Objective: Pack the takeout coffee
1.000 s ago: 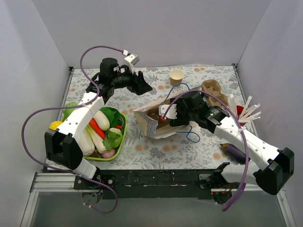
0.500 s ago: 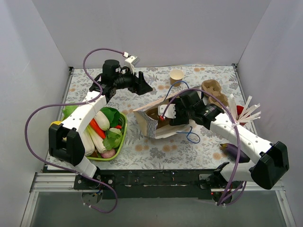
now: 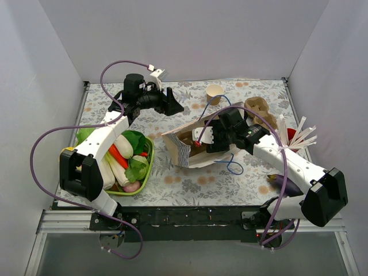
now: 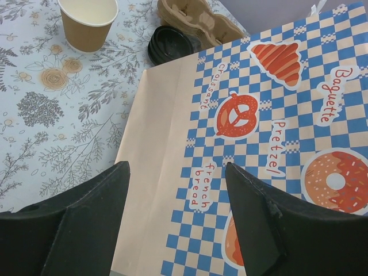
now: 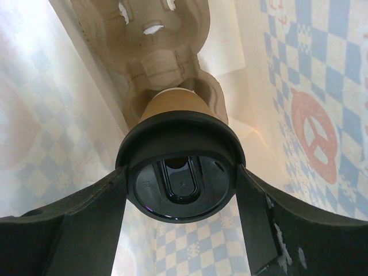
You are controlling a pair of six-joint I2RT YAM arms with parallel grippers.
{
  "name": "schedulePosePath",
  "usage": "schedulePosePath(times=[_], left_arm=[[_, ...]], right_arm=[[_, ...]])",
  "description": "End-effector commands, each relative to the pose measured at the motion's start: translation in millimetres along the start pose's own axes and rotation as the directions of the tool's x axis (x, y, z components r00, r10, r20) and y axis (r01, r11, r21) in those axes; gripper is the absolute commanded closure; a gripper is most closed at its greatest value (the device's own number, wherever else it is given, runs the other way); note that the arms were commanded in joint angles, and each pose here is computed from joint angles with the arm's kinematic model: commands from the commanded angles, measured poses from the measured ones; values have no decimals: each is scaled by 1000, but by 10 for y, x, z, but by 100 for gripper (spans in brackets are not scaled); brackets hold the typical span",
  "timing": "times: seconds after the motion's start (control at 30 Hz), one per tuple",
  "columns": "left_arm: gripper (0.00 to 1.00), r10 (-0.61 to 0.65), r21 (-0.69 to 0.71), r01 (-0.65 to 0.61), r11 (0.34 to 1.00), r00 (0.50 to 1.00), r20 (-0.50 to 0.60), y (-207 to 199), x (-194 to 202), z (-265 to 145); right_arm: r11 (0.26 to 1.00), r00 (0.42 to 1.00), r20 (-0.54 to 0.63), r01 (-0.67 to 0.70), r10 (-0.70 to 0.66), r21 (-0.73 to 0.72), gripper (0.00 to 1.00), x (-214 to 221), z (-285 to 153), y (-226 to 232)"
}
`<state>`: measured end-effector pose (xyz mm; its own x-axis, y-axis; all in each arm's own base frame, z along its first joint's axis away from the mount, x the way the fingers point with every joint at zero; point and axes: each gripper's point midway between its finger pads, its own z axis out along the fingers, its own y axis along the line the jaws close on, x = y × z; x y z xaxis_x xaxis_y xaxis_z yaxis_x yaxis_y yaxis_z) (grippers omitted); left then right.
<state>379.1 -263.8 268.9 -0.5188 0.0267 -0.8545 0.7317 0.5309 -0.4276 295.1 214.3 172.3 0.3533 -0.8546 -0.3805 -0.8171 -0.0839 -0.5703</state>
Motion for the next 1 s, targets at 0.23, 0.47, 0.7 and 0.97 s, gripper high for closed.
schedulePosePath(times=[0.23, 0.47, 0.7, 0.97], left_arm=[[33, 5, 5, -5, 1000, 1000, 13, 1, -40, -33], [33, -6, 9, 6, 1000, 1000, 5, 12, -14, -19], [34, -15, 21, 15, 1000, 1000, 1, 6, 10, -4], [34, -18, 23, 17, 1000, 1000, 2, -2, 22, -19]], right_arm=[[998, 998, 13, 63, -63, -13, 99, 25, 137, -24], [999, 999, 1, 53, -53, -12, 99, 66, 125, -56], [997, 997, 19, 75, -75, 6, 99, 34, 15, -100], [998, 998, 1, 61, -61, 7, 99, 112, 180, -69]])
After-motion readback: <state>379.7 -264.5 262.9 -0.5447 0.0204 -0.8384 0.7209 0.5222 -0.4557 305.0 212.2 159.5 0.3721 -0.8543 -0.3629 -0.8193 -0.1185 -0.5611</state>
